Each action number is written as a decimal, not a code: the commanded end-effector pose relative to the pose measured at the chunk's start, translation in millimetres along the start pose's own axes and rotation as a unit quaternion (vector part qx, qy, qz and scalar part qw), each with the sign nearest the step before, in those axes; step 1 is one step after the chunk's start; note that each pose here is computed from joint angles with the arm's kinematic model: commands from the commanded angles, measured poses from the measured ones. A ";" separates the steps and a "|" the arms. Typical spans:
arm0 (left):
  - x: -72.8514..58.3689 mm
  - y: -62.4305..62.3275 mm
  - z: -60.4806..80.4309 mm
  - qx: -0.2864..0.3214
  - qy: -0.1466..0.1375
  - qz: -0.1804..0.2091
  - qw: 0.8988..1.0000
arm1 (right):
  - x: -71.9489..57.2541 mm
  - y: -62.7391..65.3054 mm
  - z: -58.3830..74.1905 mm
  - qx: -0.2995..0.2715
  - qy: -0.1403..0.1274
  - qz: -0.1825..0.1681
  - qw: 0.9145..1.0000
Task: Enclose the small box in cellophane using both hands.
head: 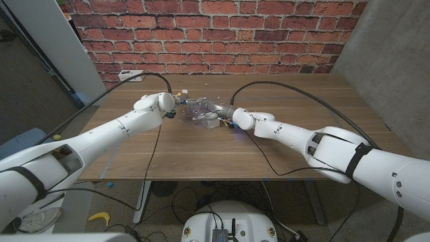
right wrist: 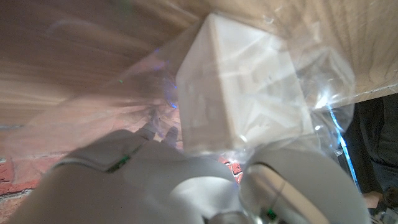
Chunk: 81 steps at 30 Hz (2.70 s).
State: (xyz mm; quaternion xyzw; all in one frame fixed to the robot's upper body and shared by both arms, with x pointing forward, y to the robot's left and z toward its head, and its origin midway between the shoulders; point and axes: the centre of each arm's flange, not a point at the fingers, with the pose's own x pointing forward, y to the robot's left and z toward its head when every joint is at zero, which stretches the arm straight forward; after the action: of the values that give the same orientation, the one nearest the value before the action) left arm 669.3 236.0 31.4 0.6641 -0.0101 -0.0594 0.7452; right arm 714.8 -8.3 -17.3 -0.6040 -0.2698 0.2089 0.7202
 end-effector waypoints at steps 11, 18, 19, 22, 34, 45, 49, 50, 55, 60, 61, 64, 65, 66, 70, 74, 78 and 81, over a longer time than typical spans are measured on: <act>7.7 -12.8 -1.5 0.012 0.012 -0.020 1.000 | -15.6 -56.7 -8.4 0.067 -0.026 -0.052 0.996; 7.0 -12.8 -1.2 0.011 0.012 -0.019 1.000 | -25.1 -67.2 -20.4 0.045 0.002 -0.069 0.997; 7.0 -12.9 -1.1 0.009 0.011 -0.020 1.000 | -26.6 -68.8 -22.4 0.041 0.007 -0.071 0.997; 7.1 -12.8 -0.8 0.009 0.010 -0.022 1.000 | -31.1 -72.7 -28.9 0.035 0.021 -0.078 0.996; 7.2 -12.0 1.2 0.011 0.012 -0.021 1.000 | -51.8 -85.4 -50.6 0.036 0.054 -0.110 0.992; 4.5 -9.5 4.1 0.011 0.010 -0.013 1.000 | -66.8 -90.6 -68.9 0.140 0.028 -0.181 0.973; -0.4 -7.0 2.6 0.003 -0.001 0.007 1.000 | -69.8 -92.5 -73.9 0.171 0.020 -0.201 0.964; -2.1 -6.2 1.9 0.000 -0.005 0.015 1.000 | -70.6 -92.9 -75.4 0.177 0.019 -0.204 0.963; -11.5 -2.9 -2.5 -0.032 -0.035 0.072 0.996 | -75.1 -93.7 -80.8 0.202 0.011 -0.229 0.952; -18.3 -1.2 -8.0 -0.085 -0.078 0.114 0.987 | -80.6 -94.9 -86.0 0.225 0.008 -0.252 0.941; -19.1 -1.1 -9.3 -0.099 -0.089 0.121 0.984 | -81.8 -95.3 -87.0 0.229 0.006 -0.257 0.939; -22.8 -1.0 -13.4 -0.137 -0.117 0.149 0.972 | -86.1 -96.5 -89.8 0.246 0.002 -0.272 0.930; -23.9 -1.0 -14.8 -0.153 -0.127 0.158 0.967 | -87.5 -97.0 -91.0 0.252 0.001 -0.277 0.927; -25.2 -1.1 -16.5 -0.168 -0.137 0.167 0.962 | -88.9 -97.4 -92.1 0.257 0.000 -0.281 0.925; -30.9 -1.8 -21.4 -0.214 -0.168 0.210 0.939 | -93.7 -98.3 -95.7 0.272 -0.003 -0.295 0.916; -36.1 -2.1 -25.0 -0.256 -0.196 0.240 0.916 | -96.7 -97.3 -98.5 0.285 -0.009 -0.304 0.909; -41.7 -1.6 -28.6 -0.295 -0.220 0.261 0.892 | -98.4 -95.5 -100.4 0.299 -0.013 -0.311 0.902; -44.6 -2.4 -31.2 -0.319 -0.231 0.268 0.879 | -99.9 -95.8 -101.1 0.304 -0.016 -0.316 0.899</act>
State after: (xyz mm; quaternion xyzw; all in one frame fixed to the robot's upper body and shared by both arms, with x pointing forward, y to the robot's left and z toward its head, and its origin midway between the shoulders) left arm 642.6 248.8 28.9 0.4581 -0.2620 -0.0313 0.8489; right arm 703.4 -154.4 52.2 -0.2857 -0.3662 0.0599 0.8836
